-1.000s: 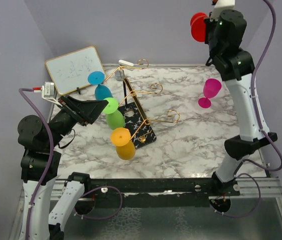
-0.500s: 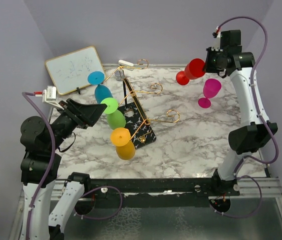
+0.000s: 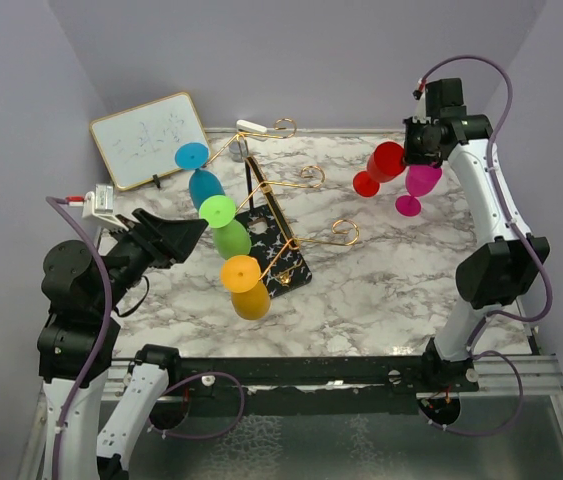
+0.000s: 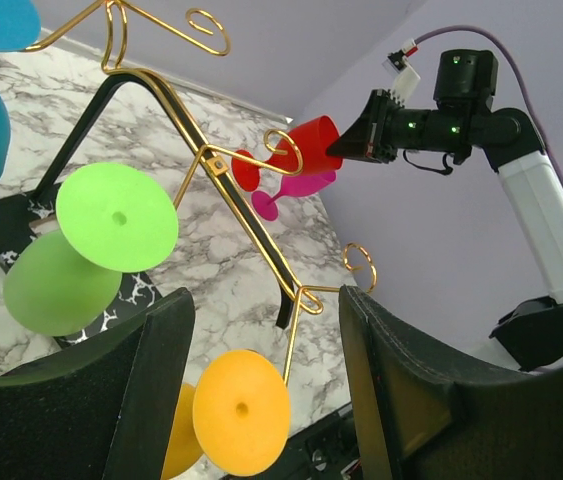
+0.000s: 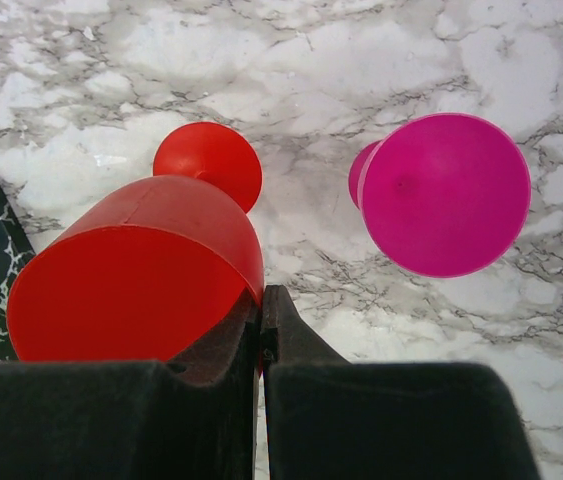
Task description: Take the wine glass off the wine glass rack
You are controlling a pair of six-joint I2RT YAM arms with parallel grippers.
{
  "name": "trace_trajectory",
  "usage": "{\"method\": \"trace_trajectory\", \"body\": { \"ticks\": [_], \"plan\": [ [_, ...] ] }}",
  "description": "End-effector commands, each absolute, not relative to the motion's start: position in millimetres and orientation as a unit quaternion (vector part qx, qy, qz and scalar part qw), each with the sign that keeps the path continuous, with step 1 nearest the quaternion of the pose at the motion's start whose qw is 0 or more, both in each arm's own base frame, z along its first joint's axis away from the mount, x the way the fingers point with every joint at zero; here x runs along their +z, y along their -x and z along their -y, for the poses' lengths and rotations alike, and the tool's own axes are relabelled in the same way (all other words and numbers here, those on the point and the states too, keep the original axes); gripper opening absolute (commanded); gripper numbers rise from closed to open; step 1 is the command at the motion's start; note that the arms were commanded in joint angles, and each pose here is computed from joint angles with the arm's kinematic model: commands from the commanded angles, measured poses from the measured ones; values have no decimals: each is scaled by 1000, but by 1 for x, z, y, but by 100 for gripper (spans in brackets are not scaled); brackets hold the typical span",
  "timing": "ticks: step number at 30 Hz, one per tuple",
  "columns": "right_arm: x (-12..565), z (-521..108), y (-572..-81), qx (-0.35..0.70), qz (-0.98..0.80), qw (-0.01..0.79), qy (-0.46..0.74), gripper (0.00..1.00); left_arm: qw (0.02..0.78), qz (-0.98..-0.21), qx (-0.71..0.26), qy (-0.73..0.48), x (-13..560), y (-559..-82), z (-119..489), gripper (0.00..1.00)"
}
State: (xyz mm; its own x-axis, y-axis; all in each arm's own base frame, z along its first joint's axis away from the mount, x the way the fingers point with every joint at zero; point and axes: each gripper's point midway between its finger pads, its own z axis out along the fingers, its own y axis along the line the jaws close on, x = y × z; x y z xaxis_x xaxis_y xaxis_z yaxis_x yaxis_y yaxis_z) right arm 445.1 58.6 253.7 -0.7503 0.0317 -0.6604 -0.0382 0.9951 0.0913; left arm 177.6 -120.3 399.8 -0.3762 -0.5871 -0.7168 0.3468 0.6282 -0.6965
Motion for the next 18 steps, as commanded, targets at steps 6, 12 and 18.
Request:
{"method": "trace_trajectory", "body": {
  "ticks": [6,12,18],
  "plan": [
    [228,-50,-449,13,-939,345,-6,1,567,-717,-396,82,399,-164,111,62],
    [216,-46,-457,-24,-941,337,-10,1,568,-719,-393,79,401,-160,110,62],
    [205,-53,-462,-24,-945,325,-1,2,558,-725,-397,77,394,-157,112,63]
  ]
}}
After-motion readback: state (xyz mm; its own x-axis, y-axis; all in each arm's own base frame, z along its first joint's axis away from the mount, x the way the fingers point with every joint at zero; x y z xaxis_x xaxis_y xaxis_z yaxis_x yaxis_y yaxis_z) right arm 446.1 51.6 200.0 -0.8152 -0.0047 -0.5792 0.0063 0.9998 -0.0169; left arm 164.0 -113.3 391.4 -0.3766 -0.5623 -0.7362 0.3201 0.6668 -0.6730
